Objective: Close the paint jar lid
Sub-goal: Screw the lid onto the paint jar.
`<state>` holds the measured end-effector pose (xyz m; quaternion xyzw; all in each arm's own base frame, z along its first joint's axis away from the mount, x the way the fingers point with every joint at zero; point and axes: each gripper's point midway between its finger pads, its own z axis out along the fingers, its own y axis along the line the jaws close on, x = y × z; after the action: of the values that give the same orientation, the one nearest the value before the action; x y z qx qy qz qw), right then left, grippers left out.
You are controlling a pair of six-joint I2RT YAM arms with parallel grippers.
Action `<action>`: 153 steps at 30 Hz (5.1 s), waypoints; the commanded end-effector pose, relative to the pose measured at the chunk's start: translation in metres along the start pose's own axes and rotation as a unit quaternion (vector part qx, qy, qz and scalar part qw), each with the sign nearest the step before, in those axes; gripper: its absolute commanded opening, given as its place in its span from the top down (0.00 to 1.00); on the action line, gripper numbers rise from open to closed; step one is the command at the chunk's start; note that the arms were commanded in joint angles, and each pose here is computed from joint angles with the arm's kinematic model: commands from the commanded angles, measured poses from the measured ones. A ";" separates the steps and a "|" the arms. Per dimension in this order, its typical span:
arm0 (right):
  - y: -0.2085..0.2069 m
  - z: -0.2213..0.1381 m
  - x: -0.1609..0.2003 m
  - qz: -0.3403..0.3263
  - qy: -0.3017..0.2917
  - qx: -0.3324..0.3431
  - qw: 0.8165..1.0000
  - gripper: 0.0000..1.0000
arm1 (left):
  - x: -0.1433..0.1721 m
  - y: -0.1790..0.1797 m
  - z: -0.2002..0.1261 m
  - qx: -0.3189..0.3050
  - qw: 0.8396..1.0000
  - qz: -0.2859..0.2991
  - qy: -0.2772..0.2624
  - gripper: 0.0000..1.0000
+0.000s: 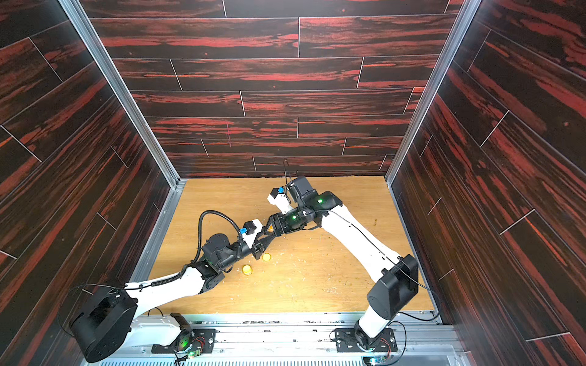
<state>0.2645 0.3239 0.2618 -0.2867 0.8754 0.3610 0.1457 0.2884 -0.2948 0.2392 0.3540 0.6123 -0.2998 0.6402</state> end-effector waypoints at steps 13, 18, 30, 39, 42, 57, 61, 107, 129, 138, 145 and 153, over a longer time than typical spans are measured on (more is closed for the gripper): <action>0.013 -0.041 -0.001 -0.139 -0.001 0.005 0.990 0.29 | -0.010 -0.009 -0.003 0.045 0.998 -0.033 -0.022 0.78; 0.004 -0.036 -0.002 -0.167 0.019 0.019 0.986 0.30 | -0.012 -0.010 -0.002 0.057 0.997 -0.040 -0.021 0.78; -0.005 -0.023 -0.005 -0.186 0.034 0.026 0.982 0.31 | -0.012 -0.009 0.001 0.068 0.996 -0.049 -0.018 0.78; -0.008 -0.014 -0.003 -0.179 0.042 0.023 0.983 0.36 | -0.011 -0.007 0.002 0.066 0.996 -0.051 -0.016 0.78; -0.010 -0.011 -0.002 -0.176 0.045 0.023 0.983 0.36 | -0.010 -0.008 0.002 0.067 0.996 -0.052 -0.014 0.78; -0.011 -0.002 -0.005 -0.170 0.047 0.033 0.984 0.54 | -0.010 -0.007 0.003 0.067 0.996 -0.054 -0.013 0.78; -0.014 0.000 -0.005 -0.164 0.049 0.037 0.985 0.63 | -0.011 -0.006 0.003 0.066 0.996 -0.052 -0.013 0.78; 0.011 -0.024 -0.018 -0.218 -0.003 0.006 0.976 0.35 | -0.024 0.003 -0.003 0.078 0.993 -0.089 -0.024 0.79; 0.000 -0.001 -0.017 -0.200 0.014 0.009 0.980 0.51 | -0.025 0.003 0.000 0.080 0.993 -0.088 -0.022 0.79; -0.006 0.007 -0.020 -0.184 0.013 0.021 0.983 0.72 | -0.025 0.006 0.003 0.076 0.993 -0.086 -0.022 0.79; -0.020 0.049 -0.038 -0.047 -0.026 0.072 0.996 0.76 | -0.027 0.038 0.030 -0.022 0.998 -0.054 -0.033 0.82; -0.026 0.027 -0.055 0.046 -0.087 0.126 0.987 0.57 | -0.037 0.057 0.043 -0.076 0.991 -0.064 -0.084 0.82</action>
<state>0.3502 0.3350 0.2233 -0.2118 0.9210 0.2252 0.2372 0.3636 -0.2941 0.1948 0.2609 0.7010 -0.2883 0.5979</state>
